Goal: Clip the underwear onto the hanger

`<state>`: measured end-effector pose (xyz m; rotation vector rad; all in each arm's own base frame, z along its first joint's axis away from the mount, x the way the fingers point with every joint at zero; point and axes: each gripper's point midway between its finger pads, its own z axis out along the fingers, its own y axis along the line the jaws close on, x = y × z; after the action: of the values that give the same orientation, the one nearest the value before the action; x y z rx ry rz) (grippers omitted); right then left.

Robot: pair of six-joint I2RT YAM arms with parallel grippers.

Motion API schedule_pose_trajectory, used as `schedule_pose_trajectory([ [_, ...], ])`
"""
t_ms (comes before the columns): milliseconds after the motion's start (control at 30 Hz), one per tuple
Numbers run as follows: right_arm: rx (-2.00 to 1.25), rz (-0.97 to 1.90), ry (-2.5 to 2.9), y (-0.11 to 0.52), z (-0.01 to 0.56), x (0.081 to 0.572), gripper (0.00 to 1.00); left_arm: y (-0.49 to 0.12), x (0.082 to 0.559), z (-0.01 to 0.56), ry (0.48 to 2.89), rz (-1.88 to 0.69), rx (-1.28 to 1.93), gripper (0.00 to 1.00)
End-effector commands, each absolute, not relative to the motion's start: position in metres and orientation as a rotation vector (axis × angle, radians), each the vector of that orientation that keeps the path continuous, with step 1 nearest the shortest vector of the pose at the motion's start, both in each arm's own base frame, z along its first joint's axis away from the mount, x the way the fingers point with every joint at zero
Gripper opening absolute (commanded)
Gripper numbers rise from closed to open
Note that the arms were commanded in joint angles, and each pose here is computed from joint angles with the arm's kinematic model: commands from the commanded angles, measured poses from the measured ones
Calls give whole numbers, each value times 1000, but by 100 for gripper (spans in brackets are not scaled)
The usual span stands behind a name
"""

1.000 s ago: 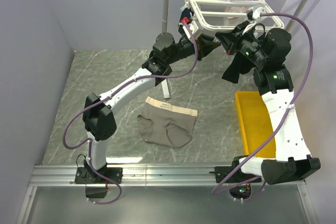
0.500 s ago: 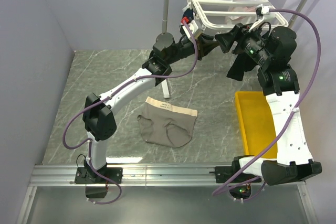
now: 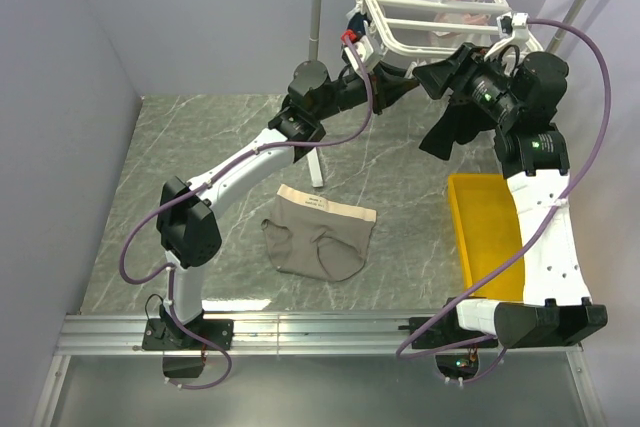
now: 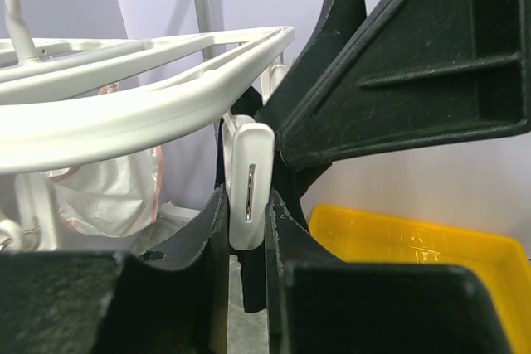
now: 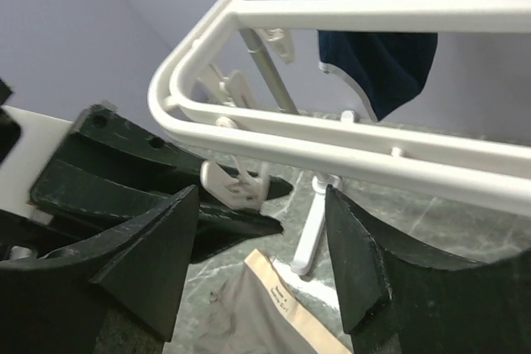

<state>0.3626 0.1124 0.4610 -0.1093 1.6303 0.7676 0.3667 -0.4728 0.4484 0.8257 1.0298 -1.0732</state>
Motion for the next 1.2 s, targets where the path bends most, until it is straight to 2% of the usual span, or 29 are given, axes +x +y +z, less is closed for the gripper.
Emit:
schedule_pose_trajectory([
  [0, -158, 825, 1553, 121, 480, 361, 70, -469, 352, 480, 932, -1106, 830, 1],
  [267, -196, 845, 1538, 126, 476, 359, 74, -470, 352, 478, 932, -1115, 833, 0],
  [400, -185, 819, 1536, 124, 476, 365, 72, -472, 352, 476, 935, -1122, 839, 0],
  [500, -178, 819, 1530, 125, 478, 369, 68, -473, 353, 474, 941, -1120, 842, 0],
  [600, -176, 817, 1522, 127, 480, 370, 58, -474, 356, 470, 953, -1112, 842, 0],
  [700, -173, 813, 1523, 126, 479, 372, 41, -474, 356, 470, 956, -1106, 842, 2],
  [733, -174, 812, 1521, 126, 480, 372, 32, -475, 357, 469, 960, -1103, 843, 4],
  [867, -175, 808, 1524, 126, 478, 371, 15, -474, 357, 467, 968, -1096, 842, 19],
  [900, -178, 805, 1521, 126, 479, 369, 10, -472, 357, 469, 966, -1092, 842, 27],
  [967, -181, 804, 1522, 126, 479, 369, 6, -471, 358, 464, 981, -1088, 842, 34],
  [1000, -183, 800, 1521, 125, 479, 368, 1, -469, 356, 466, 980, -1087, 841, 41],
  [1033, -187, 800, 1521, 126, 480, 368, 0, -469, 357, 460, 995, -1085, 844, 43],
  [1100, -199, 797, 1519, 126, 479, 367, 0, -465, 356, 462, 991, -1075, 842, 55],
  [1167, -205, 798, 1522, 127, 478, 367, 0, -461, 358, 459, 1005, -1071, 839, 59],
])
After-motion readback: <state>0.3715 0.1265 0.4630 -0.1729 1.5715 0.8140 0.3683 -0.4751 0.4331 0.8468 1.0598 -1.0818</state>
